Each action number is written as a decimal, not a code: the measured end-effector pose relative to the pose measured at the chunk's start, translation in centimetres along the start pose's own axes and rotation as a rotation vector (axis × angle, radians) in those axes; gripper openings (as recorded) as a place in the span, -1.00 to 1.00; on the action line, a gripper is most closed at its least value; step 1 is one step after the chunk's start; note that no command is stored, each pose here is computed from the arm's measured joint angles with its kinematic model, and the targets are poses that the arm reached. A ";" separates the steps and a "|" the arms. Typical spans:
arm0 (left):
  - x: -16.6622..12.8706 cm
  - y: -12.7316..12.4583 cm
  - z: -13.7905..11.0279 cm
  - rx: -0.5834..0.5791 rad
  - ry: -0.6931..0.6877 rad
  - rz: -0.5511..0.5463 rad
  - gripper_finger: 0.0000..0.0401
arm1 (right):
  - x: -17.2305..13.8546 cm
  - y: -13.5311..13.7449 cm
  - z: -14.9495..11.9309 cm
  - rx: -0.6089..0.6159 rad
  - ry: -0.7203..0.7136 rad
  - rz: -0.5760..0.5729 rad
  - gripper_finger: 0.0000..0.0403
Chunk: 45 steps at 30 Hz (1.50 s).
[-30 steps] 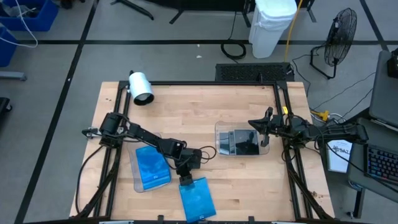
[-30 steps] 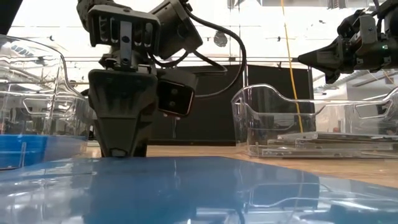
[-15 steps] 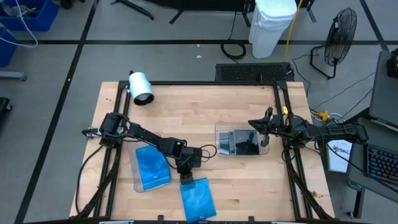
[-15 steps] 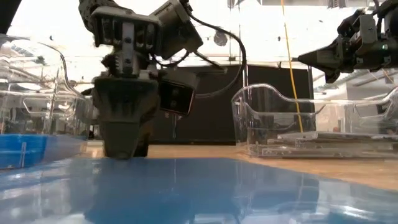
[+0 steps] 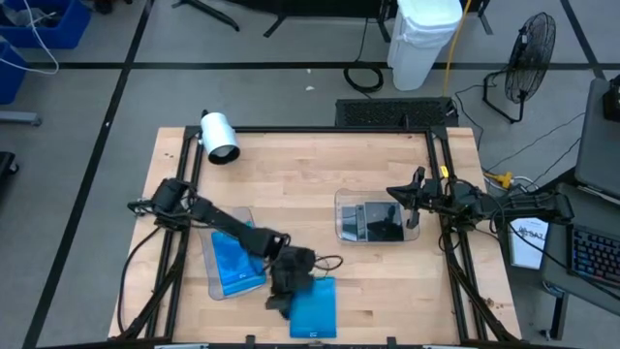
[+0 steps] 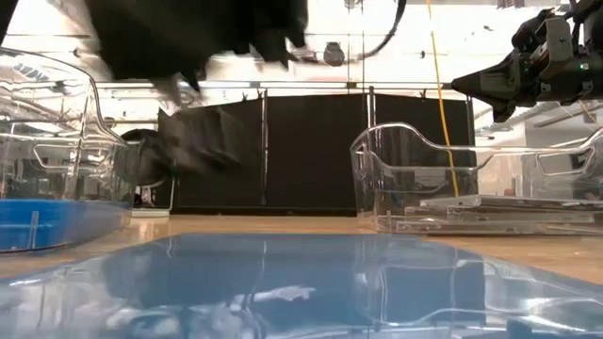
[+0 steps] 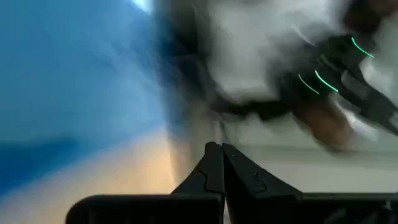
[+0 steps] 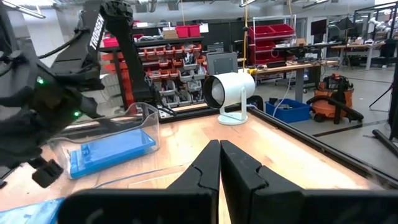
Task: Pick & place jewel cases by type
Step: Put the blue CD case into the left transparent bin
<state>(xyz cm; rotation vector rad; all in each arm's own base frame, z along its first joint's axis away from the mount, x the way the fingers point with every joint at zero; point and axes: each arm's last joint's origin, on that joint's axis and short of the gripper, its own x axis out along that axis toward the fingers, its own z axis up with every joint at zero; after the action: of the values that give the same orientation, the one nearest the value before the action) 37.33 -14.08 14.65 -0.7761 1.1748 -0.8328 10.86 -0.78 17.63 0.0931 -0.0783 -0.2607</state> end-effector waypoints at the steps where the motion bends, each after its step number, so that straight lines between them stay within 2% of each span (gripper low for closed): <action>1: 0.3 -0.5 -0.1 0.014 0.019 -0.029 -1.00 | 0.0 0.0 0.0 0.000 0.000 0.002 -0.98; 8: 0.4 -1.4 0.7 0.125 -0.043 0.024 -0.93 | 0.1 0.0 -0.1 -0.001 0.007 0.000 -0.98; 13: -1.5 0.5 1.2 0.029 -0.147 0.235 -0.89 | 0.1 0.0 -0.1 -0.003 0.010 0.000 -0.98; 16: -2.2 1.6 0.9 -0.069 -0.173 0.377 -0.91 | 0.1 0.0 -0.1 -0.002 0.011 0.000 -0.98; 18: -2.5 2.7 0.7 -0.110 -0.160 0.431 -0.90 | 0.1 0.0 -0.1 -0.003 0.011 0.000 -0.98; 21: -2.6 3.3 0.9 -0.097 -0.145 0.396 -0.78 | 0.1 0.0 -0.1 -0.003 0.011 0.000 -0.98; 25: -2.6 3.0 1.4 -0.054 -0.159 0.340 -0.45 | 0.1 0.0 -0.1 -0.003 0.011 0.000 -0.98; 30: -2.7 3.3 1.2 -0.004 -0.157 0.410 -0.02 | 0.1 0.0 -0.1 -0.003 0.011 0.000 -0.98; 34: -2.5 3.9 0.8 -0.025 -0.126 0.447 0.23 | 0.1 0.0 -0.1 -0.003 0.012 0.000 -0.98; 40: -2.1 4.3 0.7 -0.046 -0.099 0.421 0.30 | 0.1 0.0 -0.1 -0.003 0.012 0.000 -0.98; 45: -1.6 4.2 0.3 -0.106 -0.040 0.305 0.20 | 0.1 0.0 -0.1 -0.003 0.012 0.000 -0.98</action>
<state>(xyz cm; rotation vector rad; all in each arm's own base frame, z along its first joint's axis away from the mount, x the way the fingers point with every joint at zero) 37.98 -10.60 11.86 -0.6750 1.2708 -0.5038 10.94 -0.77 17.51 0.0918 -0.0659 -0.2607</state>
